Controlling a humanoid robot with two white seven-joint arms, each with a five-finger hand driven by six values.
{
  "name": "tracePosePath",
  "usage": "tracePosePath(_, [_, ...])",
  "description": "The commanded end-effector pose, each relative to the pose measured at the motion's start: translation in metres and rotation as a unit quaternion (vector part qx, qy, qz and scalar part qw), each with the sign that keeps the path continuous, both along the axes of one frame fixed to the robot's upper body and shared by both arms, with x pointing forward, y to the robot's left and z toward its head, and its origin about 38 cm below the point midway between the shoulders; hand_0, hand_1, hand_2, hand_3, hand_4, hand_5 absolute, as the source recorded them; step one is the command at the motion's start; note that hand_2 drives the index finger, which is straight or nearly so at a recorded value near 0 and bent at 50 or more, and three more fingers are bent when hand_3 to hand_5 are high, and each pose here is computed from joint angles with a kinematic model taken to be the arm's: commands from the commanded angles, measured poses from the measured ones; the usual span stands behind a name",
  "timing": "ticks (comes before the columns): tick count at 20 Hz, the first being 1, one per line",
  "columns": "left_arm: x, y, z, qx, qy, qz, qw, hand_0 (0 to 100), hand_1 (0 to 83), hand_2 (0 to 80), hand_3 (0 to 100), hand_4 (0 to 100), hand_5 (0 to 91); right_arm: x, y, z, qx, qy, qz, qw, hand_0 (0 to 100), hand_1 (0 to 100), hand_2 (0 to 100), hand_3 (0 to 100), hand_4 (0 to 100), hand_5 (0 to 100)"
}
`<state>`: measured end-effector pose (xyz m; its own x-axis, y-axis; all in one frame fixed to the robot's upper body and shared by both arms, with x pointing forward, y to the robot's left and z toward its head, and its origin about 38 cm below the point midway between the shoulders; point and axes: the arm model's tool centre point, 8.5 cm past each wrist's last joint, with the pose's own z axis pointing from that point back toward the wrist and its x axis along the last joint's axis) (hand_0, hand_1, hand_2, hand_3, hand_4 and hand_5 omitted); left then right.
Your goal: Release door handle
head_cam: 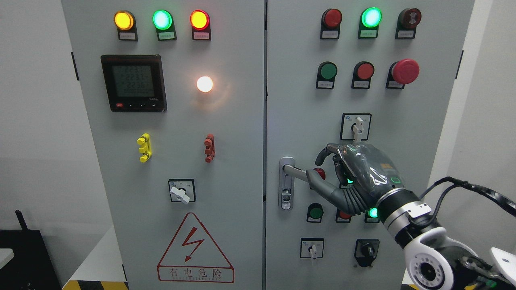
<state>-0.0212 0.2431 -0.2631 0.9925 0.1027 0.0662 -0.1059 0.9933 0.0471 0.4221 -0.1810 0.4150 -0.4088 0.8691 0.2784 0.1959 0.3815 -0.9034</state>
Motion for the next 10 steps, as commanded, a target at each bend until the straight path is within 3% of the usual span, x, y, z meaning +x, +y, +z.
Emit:
tracePosePath(1, [0.0106,-0.001,-0.0007,-0.001,-0.015,-0.001,1.0,12,38.9,0.0,0,0,0.0,0.005,0.0045,-0.0034,0.006,0.01,0.002,1.0,44,26,42,100,100,100])
tracePosePath(10, [0.0106,-0.001,-0.0007,-0.001,-0.015,-0.001,1.0,12,38.9,0.0,0,0,0.0,0.005,0.0061,-0.0067,0.004,0.014,0.005,1.0,44,27,43,100,100,100])
